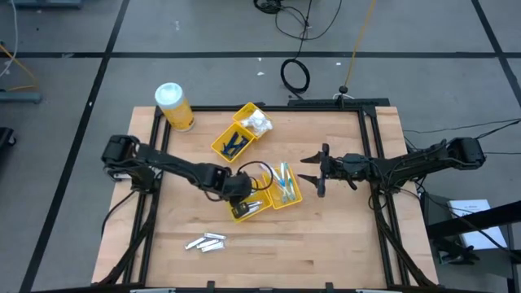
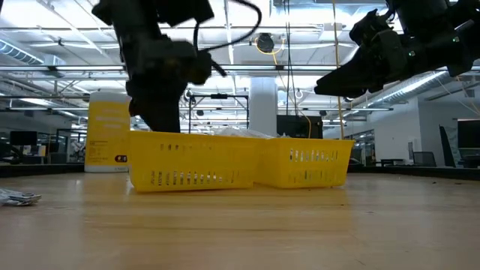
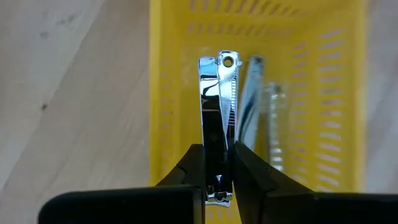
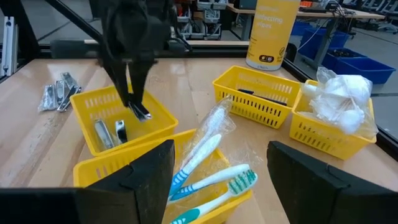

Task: Pick & Place Travel size toiletries
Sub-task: Put the silver nail cutter into the bottom left yellow basket

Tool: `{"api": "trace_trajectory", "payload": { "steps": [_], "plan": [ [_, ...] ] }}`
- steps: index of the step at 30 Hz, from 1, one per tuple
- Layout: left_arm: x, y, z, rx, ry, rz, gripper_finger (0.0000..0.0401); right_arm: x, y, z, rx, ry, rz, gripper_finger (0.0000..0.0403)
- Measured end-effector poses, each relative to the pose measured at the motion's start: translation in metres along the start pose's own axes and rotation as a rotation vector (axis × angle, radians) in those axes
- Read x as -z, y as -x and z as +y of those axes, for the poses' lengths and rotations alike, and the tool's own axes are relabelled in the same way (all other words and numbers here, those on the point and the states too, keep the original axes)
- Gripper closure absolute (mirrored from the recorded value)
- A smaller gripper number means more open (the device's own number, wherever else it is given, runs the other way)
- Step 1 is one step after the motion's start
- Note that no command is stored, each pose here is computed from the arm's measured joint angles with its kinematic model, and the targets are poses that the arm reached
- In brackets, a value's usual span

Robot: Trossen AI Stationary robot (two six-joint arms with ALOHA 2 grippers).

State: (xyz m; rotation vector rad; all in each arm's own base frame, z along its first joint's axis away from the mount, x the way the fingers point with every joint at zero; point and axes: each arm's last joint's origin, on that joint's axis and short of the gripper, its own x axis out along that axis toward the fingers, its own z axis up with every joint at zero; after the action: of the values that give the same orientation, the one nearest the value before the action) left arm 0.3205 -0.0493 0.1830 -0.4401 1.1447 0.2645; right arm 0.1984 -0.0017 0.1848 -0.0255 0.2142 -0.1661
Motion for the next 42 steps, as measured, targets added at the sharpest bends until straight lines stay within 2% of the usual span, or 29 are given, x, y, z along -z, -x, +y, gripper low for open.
{"api": "trace_trajectory", "payload": {
  "steps": [5,15,18,24,28,32,37,40,42],
  "plan": [
    [-0.001,-0.015,0.005,-0.030,-0.003,0.031,0.0331,0.000,0.000,0.000,0.000,0.001,0.003,0.0161],
    [-0.007,-0.015,0.002,0.004,-0.046,-0.022,0.0316,0.001,0.000,0.000,-0.003,0.001,0.006,0.0161],
    [-0.008,-0.013,0.001,0.013,-0.055,-0.041,0.0289,0.001,0.000,0.000,-0.003,0.001,0.006,0.0161],
    [-0.010,-0.009,0.004,0.006,-0.091,-0.047,0.0211,0.001,0.000,0.000,-0.003,0.002,0.010,0.0161],
    [-0.010,0.009,0.010,0.058,-0.099,-0.012,0.0174,0.001,0.000,0.000,-0.003,0.002,0.012,0.0161],
    [0.000,0.044,0.006,0.088,-0.072,-0.023,0.0166,0.001,0.000,0.000,-0.003,0.002,0.011,0.0161],
    [0.025,0.090,-0.017,0.151,-0.115,-0.131,0.0173,0.001,0.000,0.000,-0.003,0.004,0.013,0.0161],
    [0.045,0.099,-0.036,0.191,-0.133,-0.139,0.0178,0.001,0.000,0.000,-0.003,0.005,0.014,0.0161],
    [0.061,0.099,-0.049,0.197,-0.189,-0.127,0.0182,0.001,0.000,0.000,-0.004,0.006,0.014,0.0161]
  ]
}}
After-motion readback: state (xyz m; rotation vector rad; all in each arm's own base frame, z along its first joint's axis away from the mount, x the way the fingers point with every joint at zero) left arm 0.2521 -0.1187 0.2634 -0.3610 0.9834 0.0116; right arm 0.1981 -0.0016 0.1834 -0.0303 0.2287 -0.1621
